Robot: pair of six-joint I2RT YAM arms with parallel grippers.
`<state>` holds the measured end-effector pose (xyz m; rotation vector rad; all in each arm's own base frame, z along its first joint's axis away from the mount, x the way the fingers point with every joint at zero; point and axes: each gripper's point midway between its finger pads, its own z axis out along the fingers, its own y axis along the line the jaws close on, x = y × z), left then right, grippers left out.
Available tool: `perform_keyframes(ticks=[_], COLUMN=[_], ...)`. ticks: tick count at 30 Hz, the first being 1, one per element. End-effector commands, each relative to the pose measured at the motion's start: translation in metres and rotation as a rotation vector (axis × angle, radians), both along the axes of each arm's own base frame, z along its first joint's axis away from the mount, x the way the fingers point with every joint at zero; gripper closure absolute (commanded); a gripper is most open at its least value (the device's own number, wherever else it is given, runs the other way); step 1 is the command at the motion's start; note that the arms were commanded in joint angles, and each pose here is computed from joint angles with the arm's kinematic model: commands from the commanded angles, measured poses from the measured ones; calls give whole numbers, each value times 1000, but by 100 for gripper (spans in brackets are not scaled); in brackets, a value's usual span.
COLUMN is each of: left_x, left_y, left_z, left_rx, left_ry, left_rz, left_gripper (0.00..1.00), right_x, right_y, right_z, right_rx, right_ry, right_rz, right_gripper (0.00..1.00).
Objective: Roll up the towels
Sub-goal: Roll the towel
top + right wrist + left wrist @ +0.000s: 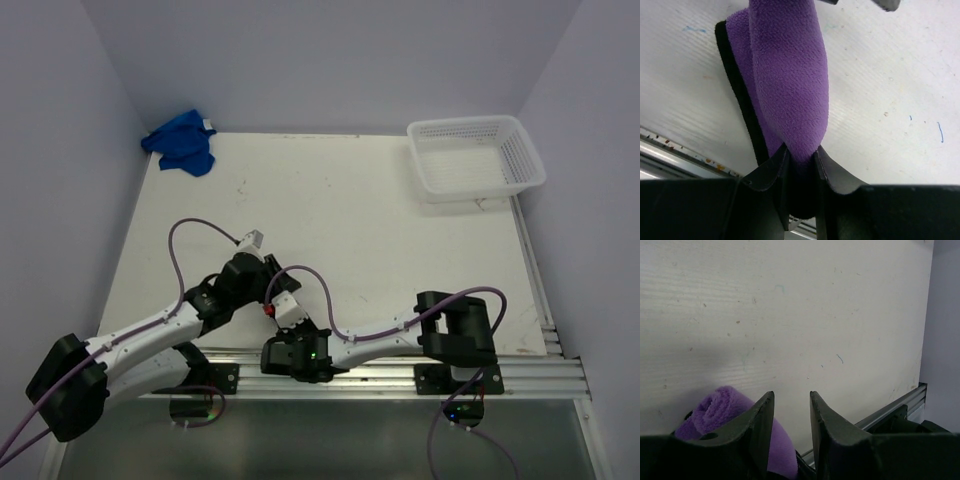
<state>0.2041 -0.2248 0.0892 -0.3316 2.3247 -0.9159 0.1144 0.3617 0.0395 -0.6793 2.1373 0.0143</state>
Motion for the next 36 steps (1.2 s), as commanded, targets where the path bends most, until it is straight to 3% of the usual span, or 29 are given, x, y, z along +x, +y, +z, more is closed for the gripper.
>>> perform_keyframes(ticks=[1, 20, 29, 36], left_x=[7, 19, 10, -10], left_y=[-9, -31, -34, -27], left_z=[15, 38, 18, -29], left_rx=[-32, -74, -91, -82], left_ry=[-22, -61, -17, 63], left_rz=[-9, -67, -92, -98], left_gripper=[62, 61, 61, 62], right_x=[14, 10, 5, 2], right_y=[-11, -8, -10, -12], right_z=[12, -21, -29, -32], right_rx=[-28, -226, -261, -261], right_ry=[-109, -173, -175, -163], right_rz=[-84, -57, -26, -22], right_gripper=[85, 78, 73, 67])
